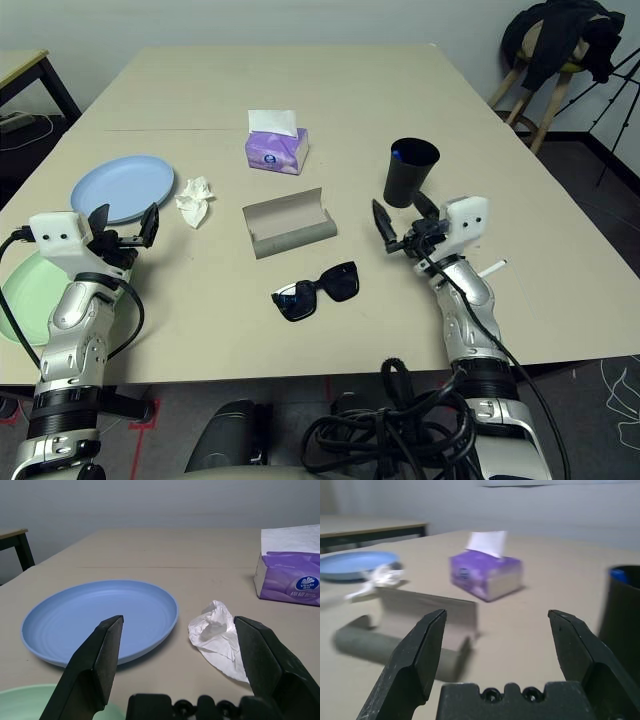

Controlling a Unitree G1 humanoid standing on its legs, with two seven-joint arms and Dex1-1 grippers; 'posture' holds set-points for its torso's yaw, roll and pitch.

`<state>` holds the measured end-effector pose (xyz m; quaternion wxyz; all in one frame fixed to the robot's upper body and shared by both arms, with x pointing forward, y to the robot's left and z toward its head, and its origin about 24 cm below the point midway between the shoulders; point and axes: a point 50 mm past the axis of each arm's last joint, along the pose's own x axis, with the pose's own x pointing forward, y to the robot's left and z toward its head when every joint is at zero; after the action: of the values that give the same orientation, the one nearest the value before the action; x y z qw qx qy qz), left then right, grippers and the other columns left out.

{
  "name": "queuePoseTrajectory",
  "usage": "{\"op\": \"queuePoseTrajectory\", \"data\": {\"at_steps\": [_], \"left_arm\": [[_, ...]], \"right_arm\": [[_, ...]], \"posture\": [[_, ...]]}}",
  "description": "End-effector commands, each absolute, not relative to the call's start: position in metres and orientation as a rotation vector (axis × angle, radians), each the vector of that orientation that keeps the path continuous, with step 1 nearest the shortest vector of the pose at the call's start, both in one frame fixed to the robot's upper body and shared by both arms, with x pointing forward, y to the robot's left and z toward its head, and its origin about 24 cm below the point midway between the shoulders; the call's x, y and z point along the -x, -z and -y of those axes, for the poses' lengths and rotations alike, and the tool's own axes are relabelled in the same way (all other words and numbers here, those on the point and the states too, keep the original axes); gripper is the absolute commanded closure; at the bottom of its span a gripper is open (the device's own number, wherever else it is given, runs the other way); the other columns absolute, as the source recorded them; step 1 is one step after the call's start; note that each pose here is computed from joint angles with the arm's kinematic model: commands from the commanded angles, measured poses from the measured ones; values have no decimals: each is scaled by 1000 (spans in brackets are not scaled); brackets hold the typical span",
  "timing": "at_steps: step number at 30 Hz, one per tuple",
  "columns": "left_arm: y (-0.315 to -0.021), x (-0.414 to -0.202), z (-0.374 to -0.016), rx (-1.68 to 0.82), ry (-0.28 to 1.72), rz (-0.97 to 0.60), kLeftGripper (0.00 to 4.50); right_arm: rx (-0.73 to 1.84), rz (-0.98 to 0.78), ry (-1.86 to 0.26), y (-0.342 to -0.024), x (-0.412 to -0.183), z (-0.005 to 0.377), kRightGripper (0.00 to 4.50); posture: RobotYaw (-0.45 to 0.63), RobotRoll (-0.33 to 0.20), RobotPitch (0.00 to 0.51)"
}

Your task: Organize and tidy the items on the table.

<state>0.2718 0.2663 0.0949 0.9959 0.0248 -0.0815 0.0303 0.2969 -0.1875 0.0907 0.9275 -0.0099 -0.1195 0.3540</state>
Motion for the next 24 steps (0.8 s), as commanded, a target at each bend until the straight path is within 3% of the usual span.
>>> {"op": "queuePoseTrajectory", "data": {"at_steps": [1, 6, 16, 24], "left_arm": [[-95, -271, -264, -71, -39, 154, 0], [-97, -270, -265, -83, -26, 155, 0], [-102, -268, -271, -82, 25, 131, 0], [-120, -261, -289, -20, 279, -116, 0]], "right_arm": [[38, 261, -970, -100, -291, 177, 43], [170, 241, -1305, -103, -280, 169, 43], [265, 226, -1558, -103, -275, 162, 43], [261, 218, -1617, -99, -271, 155, 43]], "posture": [[129, 0, 45], [140, 0, 43], [166, 0, 44], [176, 0, 46]]}}
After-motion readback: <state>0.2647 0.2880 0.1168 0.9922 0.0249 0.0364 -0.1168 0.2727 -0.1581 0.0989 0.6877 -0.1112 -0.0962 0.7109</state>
